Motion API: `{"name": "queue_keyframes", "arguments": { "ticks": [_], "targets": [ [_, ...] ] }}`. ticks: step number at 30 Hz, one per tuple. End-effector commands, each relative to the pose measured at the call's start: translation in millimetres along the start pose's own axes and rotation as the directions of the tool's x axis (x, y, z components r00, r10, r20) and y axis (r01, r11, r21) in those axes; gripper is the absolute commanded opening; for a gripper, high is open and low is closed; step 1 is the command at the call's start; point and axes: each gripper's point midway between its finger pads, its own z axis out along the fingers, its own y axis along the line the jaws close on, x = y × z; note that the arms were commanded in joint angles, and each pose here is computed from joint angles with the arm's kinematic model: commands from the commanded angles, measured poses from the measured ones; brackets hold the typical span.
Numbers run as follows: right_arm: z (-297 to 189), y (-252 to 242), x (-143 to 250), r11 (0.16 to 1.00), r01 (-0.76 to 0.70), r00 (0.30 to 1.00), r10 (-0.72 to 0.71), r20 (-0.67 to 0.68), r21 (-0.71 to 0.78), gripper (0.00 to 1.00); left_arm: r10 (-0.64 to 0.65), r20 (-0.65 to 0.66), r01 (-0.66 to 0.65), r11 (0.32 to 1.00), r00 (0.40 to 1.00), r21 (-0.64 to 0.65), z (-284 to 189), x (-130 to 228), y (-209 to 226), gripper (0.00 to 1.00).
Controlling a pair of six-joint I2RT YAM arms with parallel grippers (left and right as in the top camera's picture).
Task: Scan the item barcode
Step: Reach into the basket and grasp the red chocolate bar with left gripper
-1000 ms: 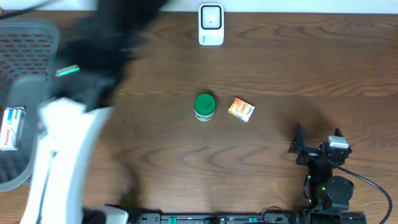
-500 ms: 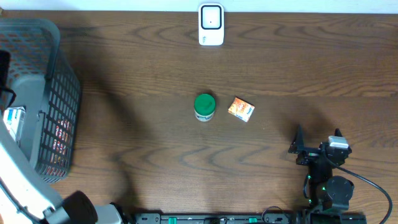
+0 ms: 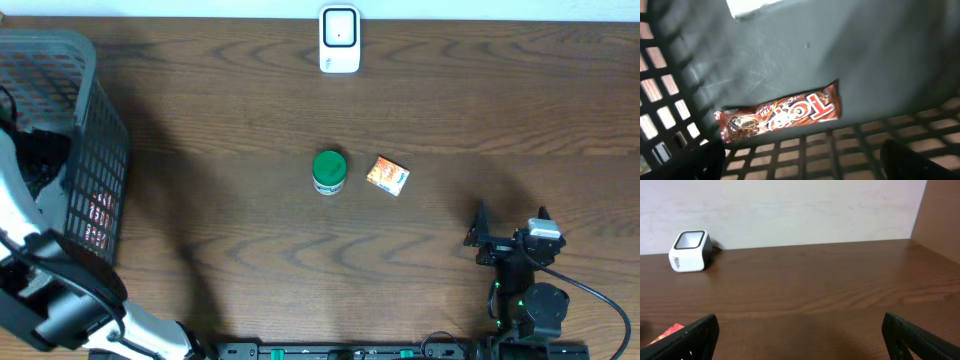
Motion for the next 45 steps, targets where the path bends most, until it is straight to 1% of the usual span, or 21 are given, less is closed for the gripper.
{"name": "queue_keyframes", "arguments": {
  "ticks": [1,5,9,14,16,18,21,25,29,30,31,34,35,38,40,41,42,45],
  "targets": [
    [0,-1,0,1.000,-0.011,1.000,0.011,0.002,0.005,0.99,0.170,-0.073,-0.173,0.985,0.983,-0.026,17,9,3,0.99],
    [0,-1,0,1.000,-0.011,1.000,0.011,0.002,0.005,0.99,0.291,-0.146,-0.299,0.953,0.946,-0.043,35,16,5,0.99],
    [0,-1,0,1.000,-0.011,1.000,0.011,0.002,0.004,0.99,0.361,-0.222,-0.381,0.923,0.906,-0.052,54,23,7,0.99],
    [0,-1,0,1.000,-0.011,1.000,0.011,0.002,0.005,0.99,0.371,-0.300,-0.408,0.911,0.879,-0.068,78,30,10,0.99],
    [0,-1,0,1.000,-0.010,1.000,0.010,0.002,0.005,0.99,0.400,-0.330,-0.443,0.894,0.855,-0.063,86,33,11,0.99],
    [0,-1,0,1.000,-0.011,1.000,0.011,0.002,0.004,0.99,0.443,-0.367,-0.493,0.869,0.818,-0.050,95,38,13,0.99],
    [0,-1,0,1.000,-0.010,1.000,0.010,0.002,0.004,0.99,0.436,-0.418,-0.490,0.871,0.797,-0.026,107,47,11,0.99],
    [0,-1,0,1.000,-0.011,1.000,0.011,0.002,0.005,0.99,0.455,-0.470,-0.517,0.856,0.757,-0.005,120,57,13,0.99],
    [0,-1,0,1.000,-0.011,1.000,0.011,0.002,0.004,0.99,0.447,-0.502,-0.521,0.853,0.740,-0.009,130,62,16,0.99],
    [0,-1,0,1.000,-0.011,1.000,0.011,0.002,0.004,0.99,0.446,-0.505,-0.522,0.853,0.739,-0.009,132,63,16,0.96],
    [0,-1,0,1.000,-0.011,1.000,0.011,0.002,0.004,0.99,0.446,-0.508,-0.522,0.853,0.737,-0.010,133,64,16,0.89],
    [0,-1,0,1.000,-0.011,1.000,0.011,0.002,0.005,0.99,0.446,-0.506,-0.523,0.852,0.738,-0.012,134,64,17,0.58],
    [0,-1,0,1.000,-0.011,1.000,0.011,0.002,0.004,0.99,0.446,-0.506,-0.523,0.852,0.739,-0.013,135,64,17,0.49],
    [0,-1,0,1.000,-0.010,1.000,0.010,0.002,0.004,0.99,0.445,-0.503,-0.521,0.853,0.740,-0.012,135,63,17,0.33],
    [0,-1,0,1.000,-0.011,1.000,0.011,0.002,0.005,0.99,0.445,-0.504,-0.521,0.853,0.741,-0.012,135,63,17,0.19],
    [0,-1,0,1.000,-0.010,1.000,0.010,0.002,0.005,0.99,0.445,-0.503,-0.521,0.853,0.741,-0.012,135,63,17,0.09],
    [0,-1,0,1.000,-0.011,1.000,0.011,0.002,0.005,0.99,0.445,-0.503,-0.521,0.853,0.741,-0.012,135,63,17,0.08],
    [0,-1,0,1.000,-0.011,1.000,0.011,0.002,0.005,0.99,0.445,-0.494,-0.518,0.856,0.747,-0.012,132,59,15,0.07]
  ]
}}
